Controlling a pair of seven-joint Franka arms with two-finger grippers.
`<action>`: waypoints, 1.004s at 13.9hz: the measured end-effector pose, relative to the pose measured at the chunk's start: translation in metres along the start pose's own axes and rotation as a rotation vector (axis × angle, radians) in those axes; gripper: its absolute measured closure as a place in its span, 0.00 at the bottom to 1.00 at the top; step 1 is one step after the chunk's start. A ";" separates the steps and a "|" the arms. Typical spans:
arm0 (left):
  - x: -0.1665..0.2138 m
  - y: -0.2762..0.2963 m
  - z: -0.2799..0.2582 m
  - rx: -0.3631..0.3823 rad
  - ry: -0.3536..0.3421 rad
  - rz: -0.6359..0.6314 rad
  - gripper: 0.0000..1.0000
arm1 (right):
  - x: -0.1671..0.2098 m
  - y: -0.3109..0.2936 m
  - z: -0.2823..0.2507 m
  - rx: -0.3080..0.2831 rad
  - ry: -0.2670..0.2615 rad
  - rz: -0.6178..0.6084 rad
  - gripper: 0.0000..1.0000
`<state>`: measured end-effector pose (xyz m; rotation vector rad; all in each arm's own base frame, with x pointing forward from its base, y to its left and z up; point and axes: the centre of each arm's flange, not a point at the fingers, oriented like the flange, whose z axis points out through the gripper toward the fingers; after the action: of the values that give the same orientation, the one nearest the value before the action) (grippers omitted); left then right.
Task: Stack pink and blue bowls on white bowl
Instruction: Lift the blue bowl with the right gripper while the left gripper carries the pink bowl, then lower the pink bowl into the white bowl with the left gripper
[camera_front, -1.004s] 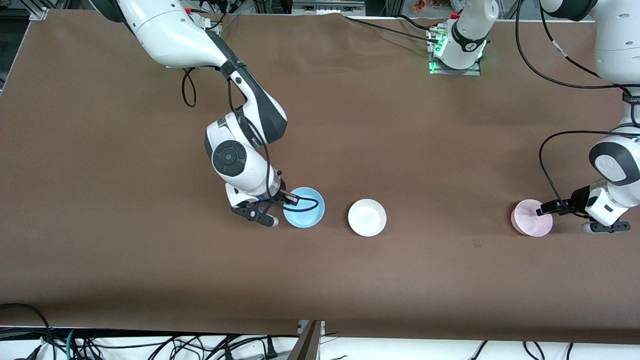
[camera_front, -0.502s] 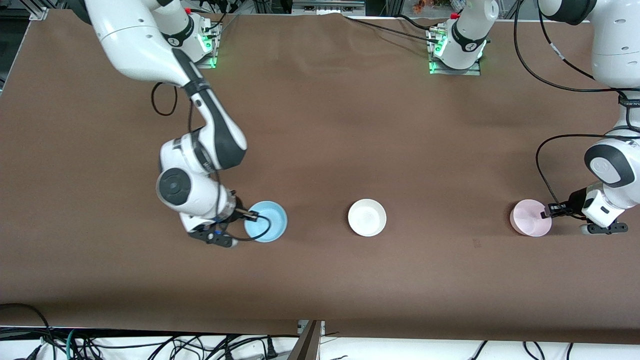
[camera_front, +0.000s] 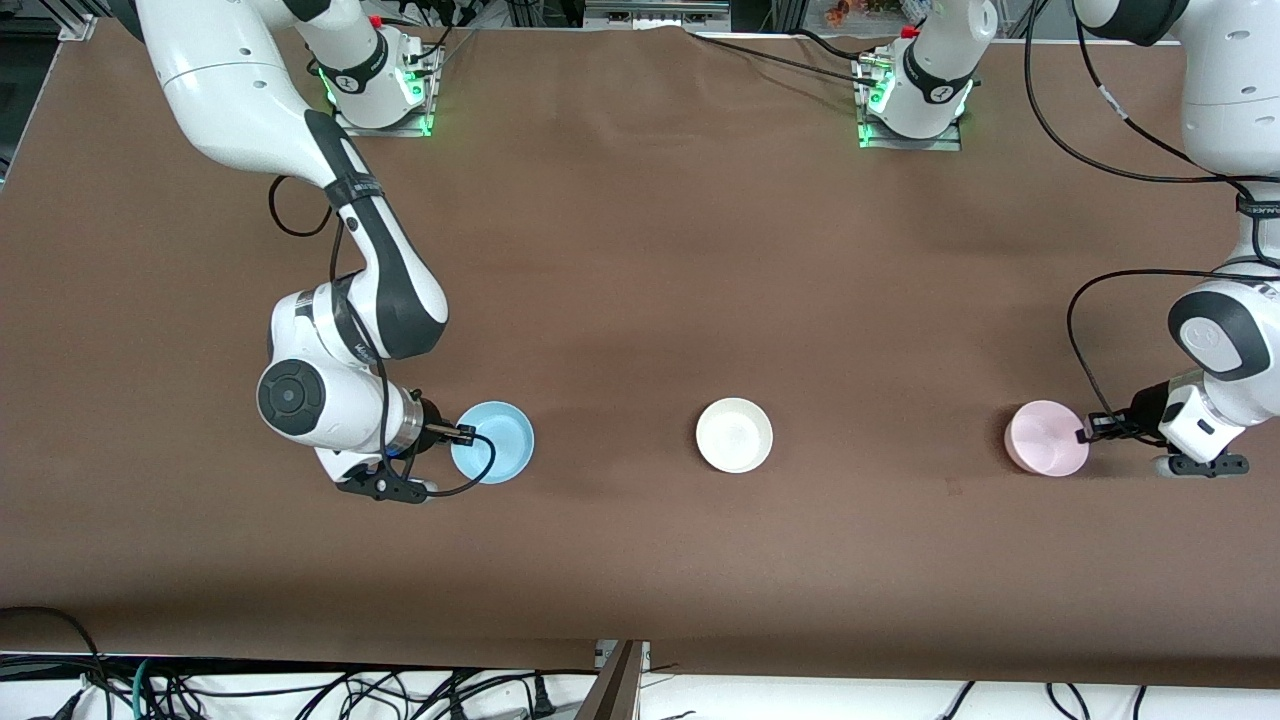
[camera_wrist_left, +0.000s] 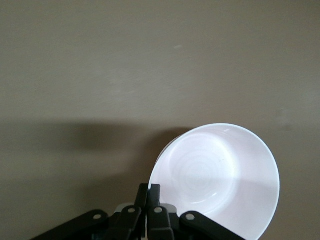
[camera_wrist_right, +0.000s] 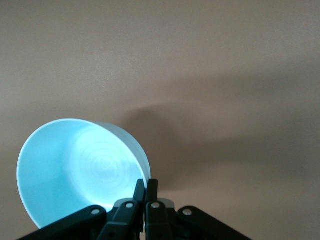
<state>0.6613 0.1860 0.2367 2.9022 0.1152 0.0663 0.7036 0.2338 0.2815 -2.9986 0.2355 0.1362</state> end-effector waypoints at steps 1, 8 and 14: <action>0.007 0.027 -0.007 -0.026 0.002 -0.011 0.98 | 0.000 -0.001 -0.001 0.001 0.000 -0.001 0.98; 0.006 0.273 0.003 -0.096 -0.074 -0.028 0.98 | -0.002 -0.005 -0.001 0.004 -0.001 -0.004 0.98; -0.032 0.410 0.041 -0.077 -0.062 -0.046 0.98 | -0.007 -0.016 -0.001 0.007 -0.001 0.031 0.98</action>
<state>0.6616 -0.2235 0.2923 2.8198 0.1646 -0.0269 0.6995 0.2499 0.2855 -2.9883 0.2816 0.1401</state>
